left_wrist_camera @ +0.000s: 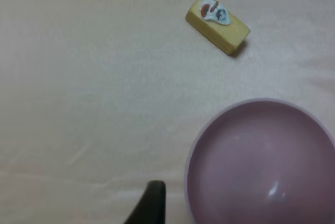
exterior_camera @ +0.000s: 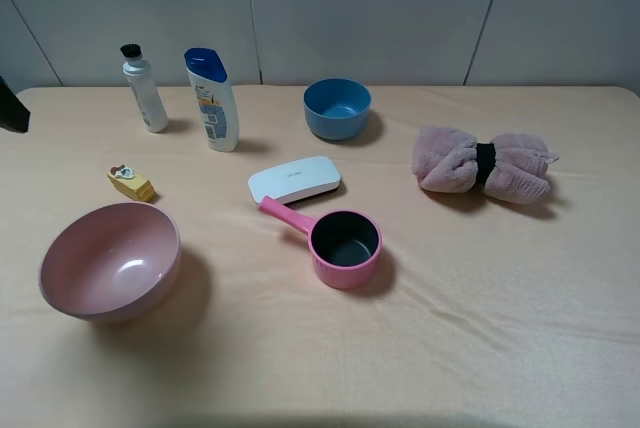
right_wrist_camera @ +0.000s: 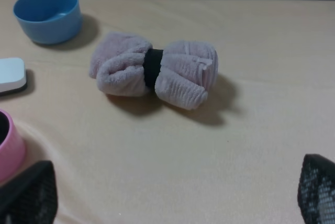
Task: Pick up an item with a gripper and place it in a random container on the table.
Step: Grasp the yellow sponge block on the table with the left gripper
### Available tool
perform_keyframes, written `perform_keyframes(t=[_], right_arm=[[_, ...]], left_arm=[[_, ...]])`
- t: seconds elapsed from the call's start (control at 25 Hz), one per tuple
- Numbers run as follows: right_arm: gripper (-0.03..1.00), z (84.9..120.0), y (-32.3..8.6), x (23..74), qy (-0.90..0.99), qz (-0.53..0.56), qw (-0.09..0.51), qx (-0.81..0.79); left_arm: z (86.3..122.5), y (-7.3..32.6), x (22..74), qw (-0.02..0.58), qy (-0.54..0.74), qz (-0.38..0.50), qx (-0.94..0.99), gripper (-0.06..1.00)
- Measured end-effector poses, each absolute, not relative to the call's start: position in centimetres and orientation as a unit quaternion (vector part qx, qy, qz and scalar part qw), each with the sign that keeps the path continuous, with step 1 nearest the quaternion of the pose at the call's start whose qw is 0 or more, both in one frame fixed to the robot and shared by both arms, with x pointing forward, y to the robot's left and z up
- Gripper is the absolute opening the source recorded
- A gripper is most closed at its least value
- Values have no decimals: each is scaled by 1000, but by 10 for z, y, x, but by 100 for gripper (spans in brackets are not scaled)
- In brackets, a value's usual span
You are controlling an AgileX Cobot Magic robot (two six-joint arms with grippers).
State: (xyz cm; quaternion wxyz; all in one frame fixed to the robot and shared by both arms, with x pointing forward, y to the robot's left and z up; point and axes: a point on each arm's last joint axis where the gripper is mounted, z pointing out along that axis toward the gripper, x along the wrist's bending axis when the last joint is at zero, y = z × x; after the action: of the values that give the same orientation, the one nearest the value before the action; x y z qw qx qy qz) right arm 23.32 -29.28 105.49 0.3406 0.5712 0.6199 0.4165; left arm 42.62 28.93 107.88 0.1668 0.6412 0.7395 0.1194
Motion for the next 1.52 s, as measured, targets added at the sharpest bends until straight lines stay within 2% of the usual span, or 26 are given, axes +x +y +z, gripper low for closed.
perform_keyframes(t=[0.8, 1.52], right_arm=[[69, 1055, -293, 233, 620, 416, 341, 571], [69, 1055, -293, 233, 620, 416, 341, 571]], left_arm=[[1011, 285, 494, 127, 799, 74, 584, 90], [962, 257, 564, 74, 834, 60, 544, 88]])
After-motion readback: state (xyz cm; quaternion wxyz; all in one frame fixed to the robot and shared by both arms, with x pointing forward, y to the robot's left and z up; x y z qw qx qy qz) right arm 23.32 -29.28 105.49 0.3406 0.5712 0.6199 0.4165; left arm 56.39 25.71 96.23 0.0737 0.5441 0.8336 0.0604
